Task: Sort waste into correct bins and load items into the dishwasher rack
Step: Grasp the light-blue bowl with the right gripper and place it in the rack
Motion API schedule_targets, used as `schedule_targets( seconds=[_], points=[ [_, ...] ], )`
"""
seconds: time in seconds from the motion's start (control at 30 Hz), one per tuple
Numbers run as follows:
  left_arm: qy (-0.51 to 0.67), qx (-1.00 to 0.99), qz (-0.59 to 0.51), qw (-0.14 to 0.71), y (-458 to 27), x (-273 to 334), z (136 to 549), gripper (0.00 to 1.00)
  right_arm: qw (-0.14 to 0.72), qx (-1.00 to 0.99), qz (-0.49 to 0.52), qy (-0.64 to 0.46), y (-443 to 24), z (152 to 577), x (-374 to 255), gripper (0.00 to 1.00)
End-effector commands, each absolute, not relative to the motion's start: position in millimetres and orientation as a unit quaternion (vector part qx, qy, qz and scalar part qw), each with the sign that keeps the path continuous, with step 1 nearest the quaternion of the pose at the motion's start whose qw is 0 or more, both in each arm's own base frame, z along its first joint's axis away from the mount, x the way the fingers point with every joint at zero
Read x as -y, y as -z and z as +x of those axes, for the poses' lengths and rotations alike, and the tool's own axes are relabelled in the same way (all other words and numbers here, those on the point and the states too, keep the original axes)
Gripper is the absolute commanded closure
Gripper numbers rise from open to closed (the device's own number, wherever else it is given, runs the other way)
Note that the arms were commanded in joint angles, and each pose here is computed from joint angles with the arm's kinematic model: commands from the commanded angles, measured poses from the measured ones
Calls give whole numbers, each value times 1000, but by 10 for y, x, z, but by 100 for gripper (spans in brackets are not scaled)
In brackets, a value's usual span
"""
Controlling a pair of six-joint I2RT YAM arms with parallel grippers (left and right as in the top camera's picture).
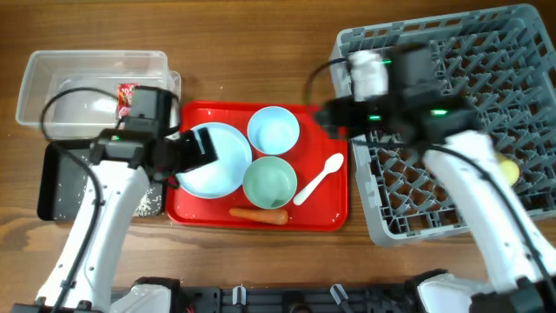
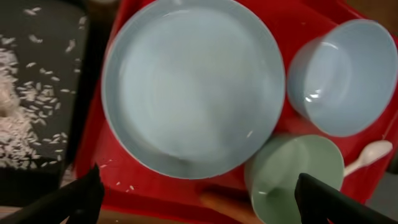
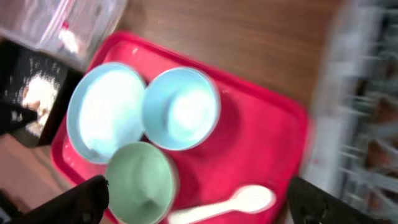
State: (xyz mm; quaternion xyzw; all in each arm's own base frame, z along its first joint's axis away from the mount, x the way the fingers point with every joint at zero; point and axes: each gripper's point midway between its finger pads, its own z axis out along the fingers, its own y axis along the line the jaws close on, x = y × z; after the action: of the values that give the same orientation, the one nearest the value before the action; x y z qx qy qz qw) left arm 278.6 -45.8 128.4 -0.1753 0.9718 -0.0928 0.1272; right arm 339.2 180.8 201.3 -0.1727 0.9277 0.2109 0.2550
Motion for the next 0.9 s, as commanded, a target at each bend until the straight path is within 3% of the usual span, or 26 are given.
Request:
schedule_targets(
  seconds=[0.0, 0.1, 0.17, 0.27, 0.33, 0.43, 0.57, 0.63, 0.7, 0.77, 0.87],
  points=[
    [71, -958, -253, 116, -1247, 80, 2720, 0, 215, -957, -127, -148, -1459, 3520, -2065, 6],
    [67, -952, -279, 106, -1233, -58, 2663, 0, 157, -979, -57, -116, -826, 3576, -2167, 14],
    [67, -952, -279, 106, -1232, -60, 2664, 0, 123, -985, -28, -119, -441, 3606, -2244, 45],
    [67, -952, -279, 106, -1232, -60, 2664, 0, 104, -987, -15, -118, -226, 3611, -2267, 71],
    [67, -952, -279, 105, -1232, -59, 2663, 0, 118, -985, -15, -123, -282, 3662, -2286, 96],
    [67, -952, -279, 106, -1232, -59, 2664, 0, 169, -979, -10, -116, -638, 3810, -2176, 96],
    [67, -952, -279, 106, -1233, -59, 2665, 0, 338, -938, -4, -78, -1932, 4038, -1554, 96],
    [68, -952, -279, 109, -1236, -60, 2680, 0, 440, -896, 37, 37, -2627, 4051, -814, 96],
    [69, -951, -279, 113, -1242, -62, 2701, 0, 489, -851, 72, 180, -3109, 3989, -40, 96],
    [70, -951, -279, 116, -1245, -63, 2715, 0, 483, -796, 162, 327, -3386, 3820, 739, 96],
    [70, -951, -279, 117, -1246, -63, 2719, 0, 449, -714, 278, 460, -3569, 3585, 1481, 96]
  ],
)
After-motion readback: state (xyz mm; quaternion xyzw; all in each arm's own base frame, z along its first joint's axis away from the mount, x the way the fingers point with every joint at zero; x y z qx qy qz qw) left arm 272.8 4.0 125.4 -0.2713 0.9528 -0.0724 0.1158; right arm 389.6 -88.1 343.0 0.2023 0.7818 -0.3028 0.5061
